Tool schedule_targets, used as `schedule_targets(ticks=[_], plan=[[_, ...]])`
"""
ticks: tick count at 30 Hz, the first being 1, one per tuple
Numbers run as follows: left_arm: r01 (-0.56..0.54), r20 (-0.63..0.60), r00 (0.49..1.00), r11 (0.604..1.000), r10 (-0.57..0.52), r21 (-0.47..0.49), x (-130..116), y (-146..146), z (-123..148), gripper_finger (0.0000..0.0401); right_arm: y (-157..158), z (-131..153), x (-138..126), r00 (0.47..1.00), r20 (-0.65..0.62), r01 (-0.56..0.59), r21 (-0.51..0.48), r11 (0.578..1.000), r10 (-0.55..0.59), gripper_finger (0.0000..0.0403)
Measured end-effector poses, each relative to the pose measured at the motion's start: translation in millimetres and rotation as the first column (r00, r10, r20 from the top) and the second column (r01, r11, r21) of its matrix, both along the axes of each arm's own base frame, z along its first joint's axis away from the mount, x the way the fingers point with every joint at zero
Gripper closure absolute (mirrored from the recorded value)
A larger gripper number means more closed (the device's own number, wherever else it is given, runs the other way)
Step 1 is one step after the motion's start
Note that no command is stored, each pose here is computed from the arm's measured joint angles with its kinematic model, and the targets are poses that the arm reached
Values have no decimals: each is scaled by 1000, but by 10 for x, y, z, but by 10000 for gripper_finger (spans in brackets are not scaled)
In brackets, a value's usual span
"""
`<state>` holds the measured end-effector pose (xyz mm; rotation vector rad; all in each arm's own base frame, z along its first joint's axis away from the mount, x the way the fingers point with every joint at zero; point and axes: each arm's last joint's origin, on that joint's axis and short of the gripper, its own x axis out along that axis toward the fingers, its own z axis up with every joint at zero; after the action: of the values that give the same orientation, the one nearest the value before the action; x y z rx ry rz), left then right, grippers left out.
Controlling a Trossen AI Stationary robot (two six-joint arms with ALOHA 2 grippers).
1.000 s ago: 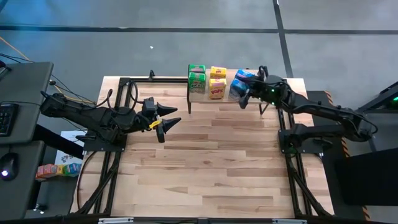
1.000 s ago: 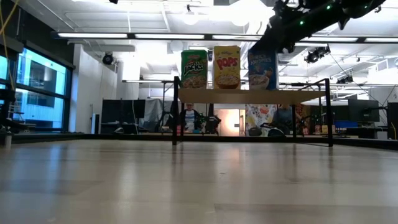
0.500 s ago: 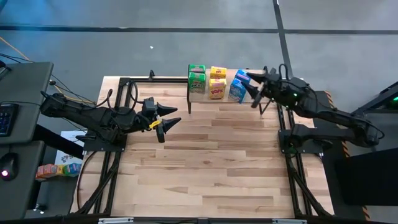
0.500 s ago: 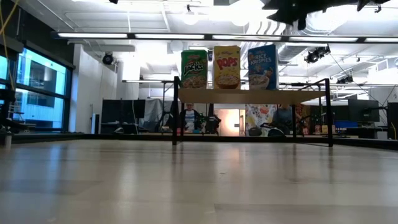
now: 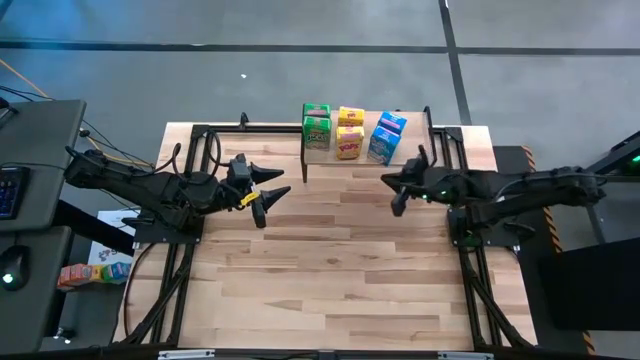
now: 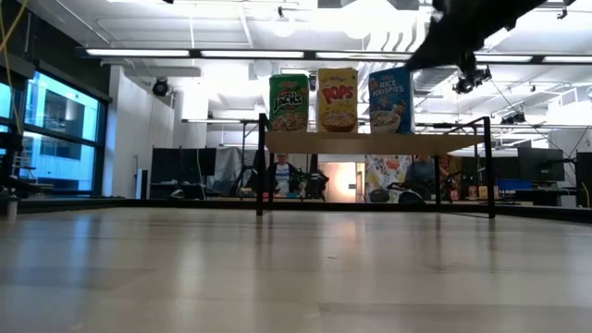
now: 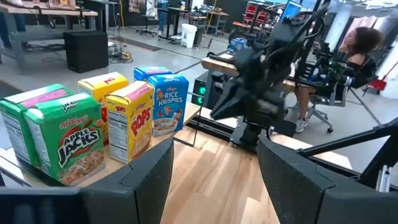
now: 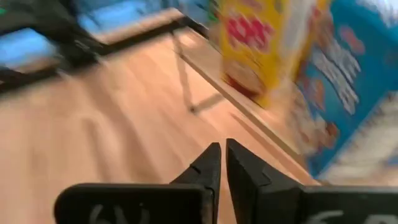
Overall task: Stack cereal on shelf
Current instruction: Put the blue cereal box on the shelf
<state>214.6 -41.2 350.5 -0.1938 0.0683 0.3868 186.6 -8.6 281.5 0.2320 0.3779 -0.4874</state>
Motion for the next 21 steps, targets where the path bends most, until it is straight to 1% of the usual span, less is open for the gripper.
schedule_targets(ticks=[2,3,6,7,9,11,15,18,21], plan=[[1,-4,1000,1000,-1,9,0,0,0,178,-24,-93,53,997,-67,48,-14,999,-49,386],[1,-6,1000,1000,-1,14,0,0,0,178,-45,-131,80,993,-95,64,-27,998,-66,392],[2,-8,1000,1000,-2,20,0,0,0,178,-146,-224,157,982,-165,85,-63,994,-94,398],[2,-8,1000,1000,-2,20,0,0,0,178,-188,-251,176,978,-185,85,-67,994,-96,398],[2,-8,1000,1000,-2,21,0,0,0,178,-274,-300,198,972,-215,84,-43,996,-91,401],[2,-8,1000,1000,-2,21,0,0,0,178,-349,-322,207,970,-229,75,-27,997,-80,401],[2,-8,1000,1000,-2,20,0,0,0,178,-458,-323,196,967,-242,73,-45,996,-82,402],[2,-8,1000,1000,-2,20,0,0,0,178,-512,-325,183,967,-245,69,-33,997,-75,402],[2,-8,1000,1000,-2,19,0,0,0,178,-550,-325,172,964,-253,74,-47,996,-84,403]])
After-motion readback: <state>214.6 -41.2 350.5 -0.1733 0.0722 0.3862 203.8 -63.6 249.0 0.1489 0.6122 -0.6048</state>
